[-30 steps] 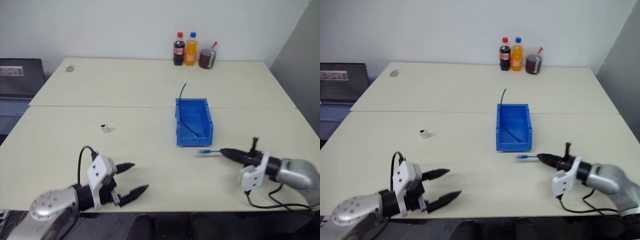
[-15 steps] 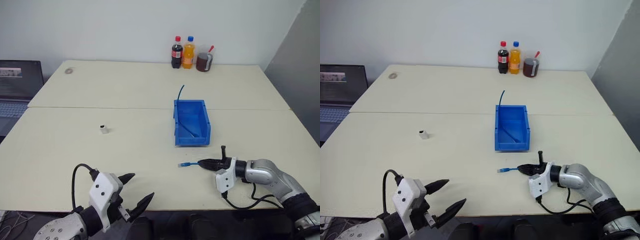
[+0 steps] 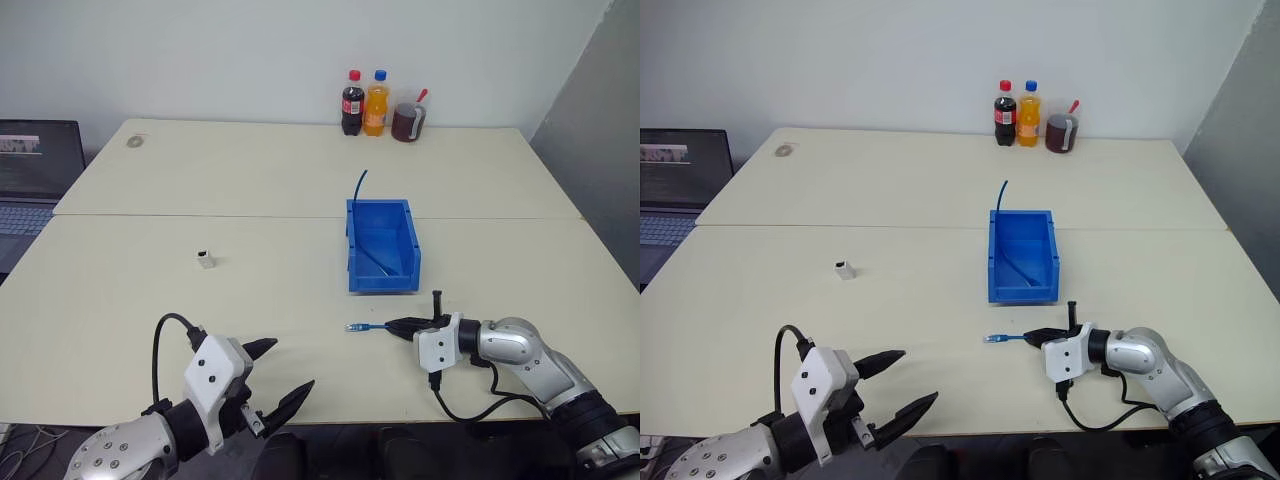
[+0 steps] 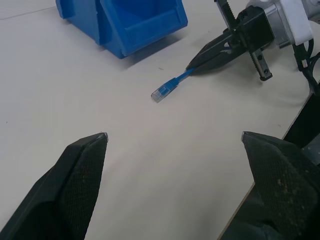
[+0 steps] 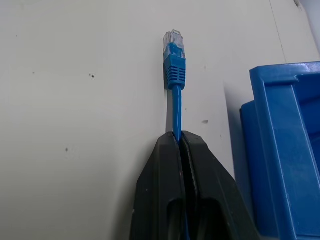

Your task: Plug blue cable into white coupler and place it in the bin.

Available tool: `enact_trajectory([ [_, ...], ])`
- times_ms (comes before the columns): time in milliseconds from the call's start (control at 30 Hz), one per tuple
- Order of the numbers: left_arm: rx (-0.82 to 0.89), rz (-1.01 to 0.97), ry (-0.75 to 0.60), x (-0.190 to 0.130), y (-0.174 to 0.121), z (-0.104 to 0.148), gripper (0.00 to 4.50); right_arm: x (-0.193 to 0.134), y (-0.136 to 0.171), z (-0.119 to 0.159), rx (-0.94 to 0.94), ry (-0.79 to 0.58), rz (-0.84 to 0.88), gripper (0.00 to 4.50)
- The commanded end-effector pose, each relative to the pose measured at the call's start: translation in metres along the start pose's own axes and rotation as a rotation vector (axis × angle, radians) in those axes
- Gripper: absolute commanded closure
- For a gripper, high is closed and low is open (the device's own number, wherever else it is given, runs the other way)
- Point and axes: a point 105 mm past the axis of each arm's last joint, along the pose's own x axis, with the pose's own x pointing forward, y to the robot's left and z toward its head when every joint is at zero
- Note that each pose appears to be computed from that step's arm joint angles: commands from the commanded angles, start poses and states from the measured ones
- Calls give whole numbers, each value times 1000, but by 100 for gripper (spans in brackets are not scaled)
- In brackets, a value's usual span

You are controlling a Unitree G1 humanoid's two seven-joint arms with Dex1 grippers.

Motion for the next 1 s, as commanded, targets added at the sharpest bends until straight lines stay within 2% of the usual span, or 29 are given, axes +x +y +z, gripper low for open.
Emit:
enact_trajectory([
  [33, 10, -14, -21, 0, -1, 8, 0, 2, 3, 5, 51, -20, 21, 354],
  [200, 16, -28, -21, 2, 1, 11, 0, -1, 1, 4, 88, -11, 17, 263],
  [367, 34, -50, 1, 4, 9, 10, 0, -13, -2, 9, 182, -30, -7, 140],
  [433, 59, -64, 25, 4, 20, 6, 0, -24, -5, 17, 253, -61, -12, 90],
  [467, 72, -66, 36, 4, 27, 5, 0, -29, -8, 21, 290, -72, -17, 49],
  [533, 89, -83, 56, 5, 43, 1, 0, -42, -17, 29, 351, -79, -33, 6],
  [767, 146, -246, 105, 21, 73, -15, 0, -70, -32, 55, 624, -69, -23, 6],
  [867, 187, -347, 131, 46, 85, -22, 0, -75, -34, 65, 763, -85, -33, 6],
  [1000, 264, -495, 117, 86, 79, -23, 0, -77, -31, 59, 810, -28, -106, 6],
])
